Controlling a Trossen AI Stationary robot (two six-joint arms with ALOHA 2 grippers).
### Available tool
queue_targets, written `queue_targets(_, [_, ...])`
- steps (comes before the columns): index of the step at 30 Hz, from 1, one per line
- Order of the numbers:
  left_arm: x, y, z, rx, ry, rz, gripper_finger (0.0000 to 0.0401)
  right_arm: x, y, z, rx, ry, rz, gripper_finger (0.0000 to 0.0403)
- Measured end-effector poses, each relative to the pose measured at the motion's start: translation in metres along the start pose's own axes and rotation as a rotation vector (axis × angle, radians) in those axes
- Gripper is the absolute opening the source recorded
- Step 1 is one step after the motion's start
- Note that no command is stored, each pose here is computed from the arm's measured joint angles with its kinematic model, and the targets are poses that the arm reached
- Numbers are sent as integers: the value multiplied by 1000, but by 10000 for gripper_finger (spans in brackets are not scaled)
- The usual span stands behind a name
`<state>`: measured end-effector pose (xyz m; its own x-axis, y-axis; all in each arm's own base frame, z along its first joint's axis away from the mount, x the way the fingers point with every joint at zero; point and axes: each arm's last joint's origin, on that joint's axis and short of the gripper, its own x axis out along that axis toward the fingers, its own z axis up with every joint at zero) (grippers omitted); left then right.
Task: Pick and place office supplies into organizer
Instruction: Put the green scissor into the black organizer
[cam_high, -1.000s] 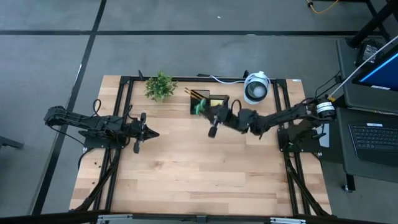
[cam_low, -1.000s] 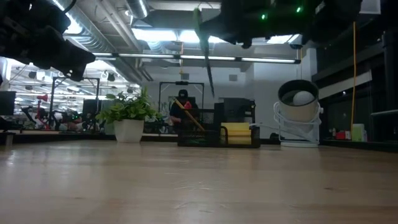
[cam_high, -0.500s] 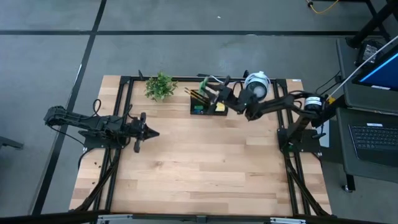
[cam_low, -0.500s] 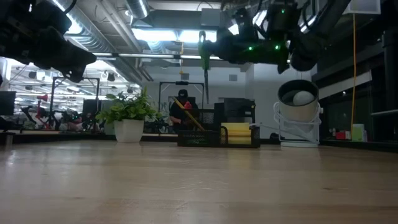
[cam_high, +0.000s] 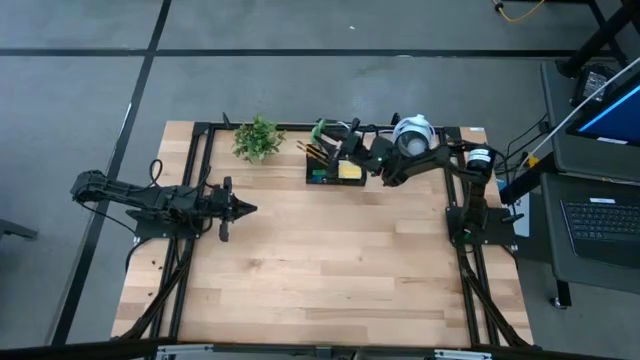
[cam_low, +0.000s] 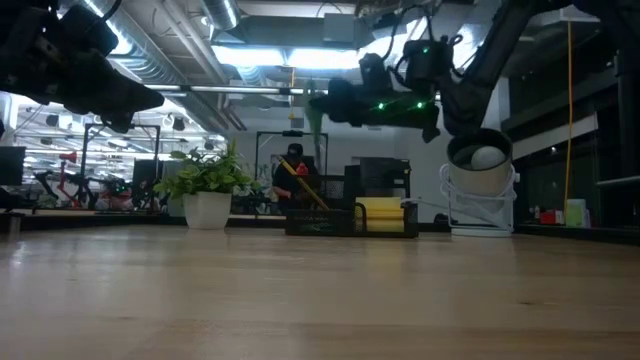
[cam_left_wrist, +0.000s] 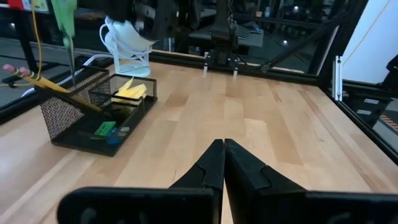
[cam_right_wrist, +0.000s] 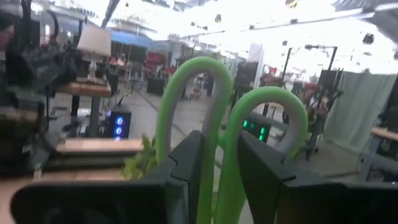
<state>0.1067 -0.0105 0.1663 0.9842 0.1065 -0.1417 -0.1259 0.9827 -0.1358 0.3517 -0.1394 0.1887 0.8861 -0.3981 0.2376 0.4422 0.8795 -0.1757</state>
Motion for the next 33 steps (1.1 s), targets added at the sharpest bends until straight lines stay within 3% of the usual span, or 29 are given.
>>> queue_targets(9, [0, 0, 0, 0, -1, 4, 7, -2, -2, -43, 77, 126, -10, 92])
queue_targets(15, [0, 0, 0, 0, -1, 5, 4, -4, -3, -56, 119, 132, -20, 92])
queue_targets(25, [0, 1, 0, 0, -5, 26, 6, -4, -3, -56, 129, 129, -20, 94])
queue_targets(33, [0, 1, 0, 0, -5, 26, 8, -4, -3, -57, 162, 131, -22, 124])
